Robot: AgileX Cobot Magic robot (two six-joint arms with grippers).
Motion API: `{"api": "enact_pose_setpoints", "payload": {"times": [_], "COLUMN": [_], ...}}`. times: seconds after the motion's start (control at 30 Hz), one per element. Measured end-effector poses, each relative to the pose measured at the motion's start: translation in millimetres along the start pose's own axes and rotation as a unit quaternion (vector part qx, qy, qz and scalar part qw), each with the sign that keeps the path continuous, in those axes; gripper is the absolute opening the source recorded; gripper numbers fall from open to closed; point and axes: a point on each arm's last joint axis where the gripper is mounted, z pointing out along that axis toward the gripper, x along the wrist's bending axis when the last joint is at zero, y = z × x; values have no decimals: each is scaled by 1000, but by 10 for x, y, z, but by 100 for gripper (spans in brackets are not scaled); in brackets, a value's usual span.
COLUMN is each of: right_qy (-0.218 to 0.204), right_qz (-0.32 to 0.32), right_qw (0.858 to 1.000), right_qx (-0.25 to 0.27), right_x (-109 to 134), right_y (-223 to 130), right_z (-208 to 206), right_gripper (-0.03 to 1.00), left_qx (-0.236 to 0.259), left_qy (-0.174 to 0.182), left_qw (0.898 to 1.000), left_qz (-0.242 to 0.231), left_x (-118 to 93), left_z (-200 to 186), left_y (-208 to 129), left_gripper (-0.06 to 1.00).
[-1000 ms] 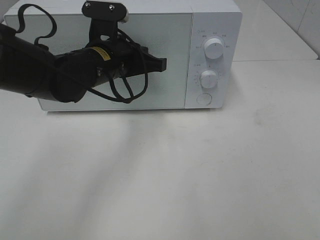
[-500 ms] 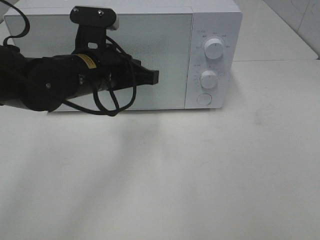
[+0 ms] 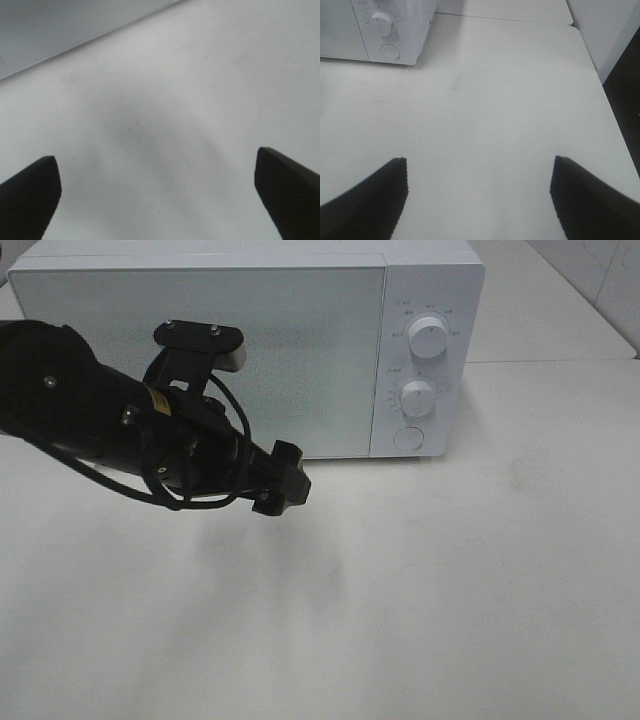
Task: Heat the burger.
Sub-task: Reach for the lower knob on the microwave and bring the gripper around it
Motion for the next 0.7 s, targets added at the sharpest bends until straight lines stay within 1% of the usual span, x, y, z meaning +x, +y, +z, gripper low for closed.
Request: {"api": "enact_pose_setpoints", "payload": {"times": [0.03,0.07,0.1,0.17,0.2,0.23,0.27,0.33,0.37,0.47,0.53,0.57,0.6,0.63,0.67,0.7], "right_qy": [0,0,0,0,0,0,0,0,0,0,0,0,0,0,0,0], "right_qz": [0,0,0,0,0,0,0,0,0,0,0,0,0,0,0,0], "right_qw": [1000,1000,1000,1000,1000,1000,1000,1000,1000,1000,1000,1000,1000,1000,1000,1000], "right_qx": [0,0,0,0,0,0,0,0,0,0,0,0,0,0,0,0], "right_x": [0,0,0,0,0,0,0,0,0,0,0,0,0,0,0,0], "right_y": [0,0,0,0,0,0,0,0,0,0,0,0,0,0,0,0], "right_z": [0,0,0,0,0,0,0,0,0,0,0,0,0,0,0,0], "right_gripper": [76,76,76,76,76,76,76,76,76,76,76,76,76,76,76,76], "left_qx": [21,21,41,50,68,74,74,92,104,108,119,119,122,131,131,134], "left_qy": [-5,-5,-9,-10,-12,-11,-11,-9,-6,-4,13,13,18,29,29,36], "left_qw": [1000,1000,999,999,997,997,997,995,994,994,993,993,992,990,990,988], "left_qz": [1,1,6,11,23,30,30,41,33,25,-16,-16,-27,-48,-48,-61], "left_x": [-17,-17,-30,-36,-44,-45,-45,-48,-19,8,194,194,257,380,380,453], "left_z": [-78,-78,-156,-206,-297,-339,-339,-497,-592,-641,-838,-838,-893,-1002,-1002,-1062], "left_y": [-19,-19,-39,-46,-62,-67,-67,-79,-87,-87,-76,-76,-77,-89,-89,-96], "left_gripper": [97,97,97,97,97,97,97,97,97,97,97,97,97,97,97,97]}}
